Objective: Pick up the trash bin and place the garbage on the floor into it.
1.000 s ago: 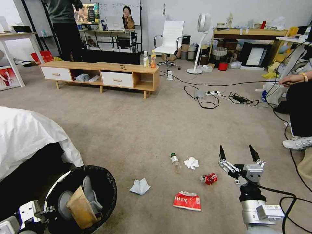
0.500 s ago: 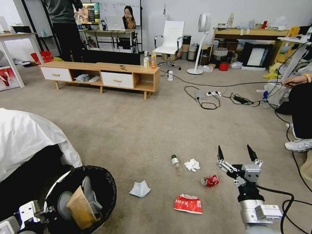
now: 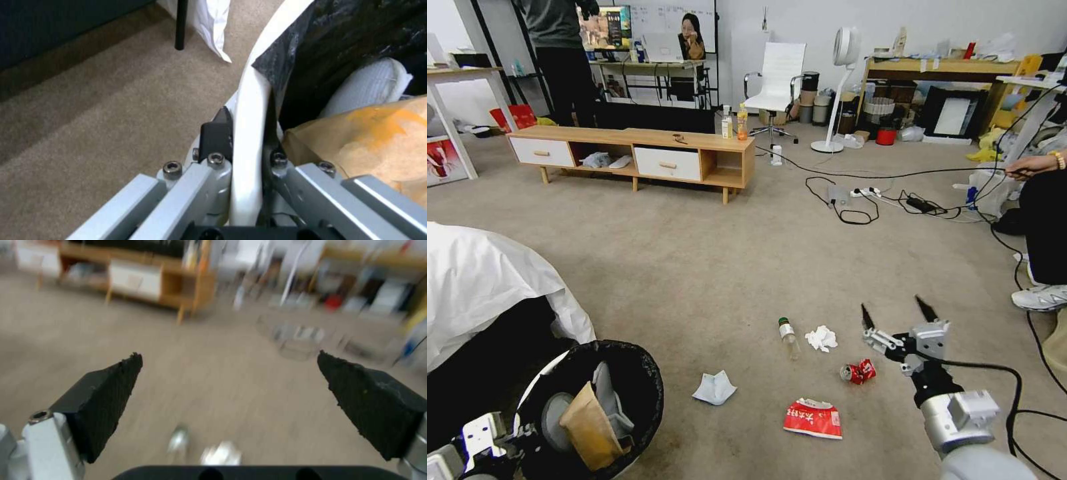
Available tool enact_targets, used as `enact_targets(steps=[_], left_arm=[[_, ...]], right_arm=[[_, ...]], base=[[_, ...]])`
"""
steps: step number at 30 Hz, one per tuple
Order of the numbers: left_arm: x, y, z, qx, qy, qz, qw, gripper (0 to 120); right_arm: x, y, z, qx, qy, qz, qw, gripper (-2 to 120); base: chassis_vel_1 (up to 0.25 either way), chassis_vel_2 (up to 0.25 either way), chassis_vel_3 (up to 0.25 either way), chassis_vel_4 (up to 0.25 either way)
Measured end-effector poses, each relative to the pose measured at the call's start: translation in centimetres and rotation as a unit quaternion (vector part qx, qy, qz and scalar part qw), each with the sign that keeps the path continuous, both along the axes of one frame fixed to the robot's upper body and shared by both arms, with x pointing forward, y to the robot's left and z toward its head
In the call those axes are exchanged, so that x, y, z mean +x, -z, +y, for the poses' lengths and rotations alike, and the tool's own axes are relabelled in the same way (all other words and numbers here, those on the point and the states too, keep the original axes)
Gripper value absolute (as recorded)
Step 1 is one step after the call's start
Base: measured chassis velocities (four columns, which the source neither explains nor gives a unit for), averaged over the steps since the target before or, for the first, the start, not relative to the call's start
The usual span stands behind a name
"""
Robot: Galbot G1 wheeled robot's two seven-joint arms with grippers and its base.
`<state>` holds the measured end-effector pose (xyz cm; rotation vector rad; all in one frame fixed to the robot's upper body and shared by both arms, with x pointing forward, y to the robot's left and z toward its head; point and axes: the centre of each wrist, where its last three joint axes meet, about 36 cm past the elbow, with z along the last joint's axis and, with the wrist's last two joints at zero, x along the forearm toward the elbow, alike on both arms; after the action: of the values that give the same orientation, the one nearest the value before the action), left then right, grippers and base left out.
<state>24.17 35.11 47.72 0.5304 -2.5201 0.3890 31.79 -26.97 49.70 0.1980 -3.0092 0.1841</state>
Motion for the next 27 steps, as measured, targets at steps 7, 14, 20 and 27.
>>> enact_targets(steps=[7, 14, 20, 27], left_arm=[[0.3, -0.1, -0.1, 0.001, 0.006, -0.003, 1.0, 2], [0.4, 0.0, -0.1, 0.002, 0.011, 0.0, 0.9999, 2], [0.3, 0.3, -0.1, 0.001, 0.007, 0.003, 1.0, 2], [0.3, 0.8, -0.5, 0.001, 0.007, 0.008, 0.9999, 2]], right_arm=[[0.7, -2.6, 0.1, 0.009, -0.041, 0.112, 0.993, 100], [1.8, -2.7, -0.5, -0.012, -0.08, 0.169, 0.982, 100], [3.5, -0.8, -3.1, -0.12, -0.166, 0.22, 0.954, 100], [4.2, 2.4, -5.5, -0.192, -0.226, 0.236, 0.926, 100]], base=[[0.0, 0.0, 0.0, 0.0], [0.0, 0.0, 0.0, 0.0], [0.0, 0.0, 0.0, 0.0], [0.0, 0.0, 0.0, 0.0]])
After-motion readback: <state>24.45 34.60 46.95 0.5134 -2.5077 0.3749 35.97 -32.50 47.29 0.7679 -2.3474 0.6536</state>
